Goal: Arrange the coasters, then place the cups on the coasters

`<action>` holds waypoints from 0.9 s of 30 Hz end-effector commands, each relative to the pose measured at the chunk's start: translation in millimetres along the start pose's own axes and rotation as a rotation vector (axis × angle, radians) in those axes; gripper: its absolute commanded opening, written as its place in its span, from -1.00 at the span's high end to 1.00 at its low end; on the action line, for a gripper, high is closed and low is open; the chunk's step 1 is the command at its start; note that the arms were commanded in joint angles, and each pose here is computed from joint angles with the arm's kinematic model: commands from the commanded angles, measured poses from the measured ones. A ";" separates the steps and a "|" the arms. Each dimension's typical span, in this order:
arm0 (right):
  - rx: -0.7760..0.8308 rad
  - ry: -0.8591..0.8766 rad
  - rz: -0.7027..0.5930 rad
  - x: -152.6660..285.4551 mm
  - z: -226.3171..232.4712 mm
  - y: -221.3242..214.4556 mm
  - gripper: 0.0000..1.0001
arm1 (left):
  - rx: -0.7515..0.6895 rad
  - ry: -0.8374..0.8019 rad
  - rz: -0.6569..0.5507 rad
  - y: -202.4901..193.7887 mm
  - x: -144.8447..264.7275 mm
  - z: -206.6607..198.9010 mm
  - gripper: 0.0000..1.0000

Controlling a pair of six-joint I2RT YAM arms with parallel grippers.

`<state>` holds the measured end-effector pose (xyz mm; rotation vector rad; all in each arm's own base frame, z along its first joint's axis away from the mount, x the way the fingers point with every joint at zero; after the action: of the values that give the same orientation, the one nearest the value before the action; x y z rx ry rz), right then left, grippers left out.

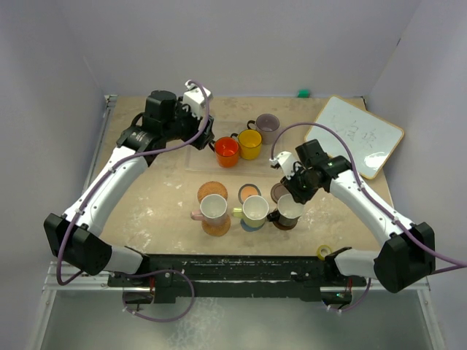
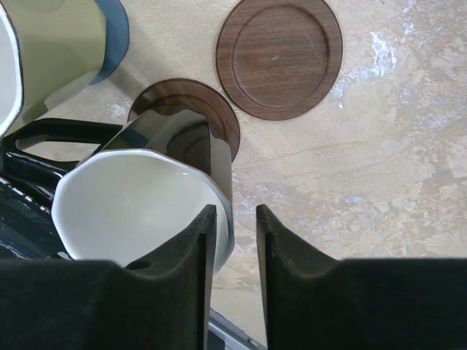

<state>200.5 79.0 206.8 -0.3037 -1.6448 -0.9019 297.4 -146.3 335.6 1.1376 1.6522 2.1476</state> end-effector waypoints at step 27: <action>-0.185 -0.245 -0.466 56.9 -37.8 117.4 -0.36 | -0.122 0.098 -0.046 -3.4 -12.4 15.8 -0.49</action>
<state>256.2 103.2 282.3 -0.1868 -1.8396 -1.2110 312.5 -145.7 313.4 1.1142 1.5448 2.2460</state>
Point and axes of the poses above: each gripper's point midway between its finger pads, its own x axis back along the fingers, its own z axis along the line the jaws close on, y = z × x, the point moved 10 cm from there along x, back along the fingers, and after that the axes turned 4 degrees about -x, right-handed, at the moved point
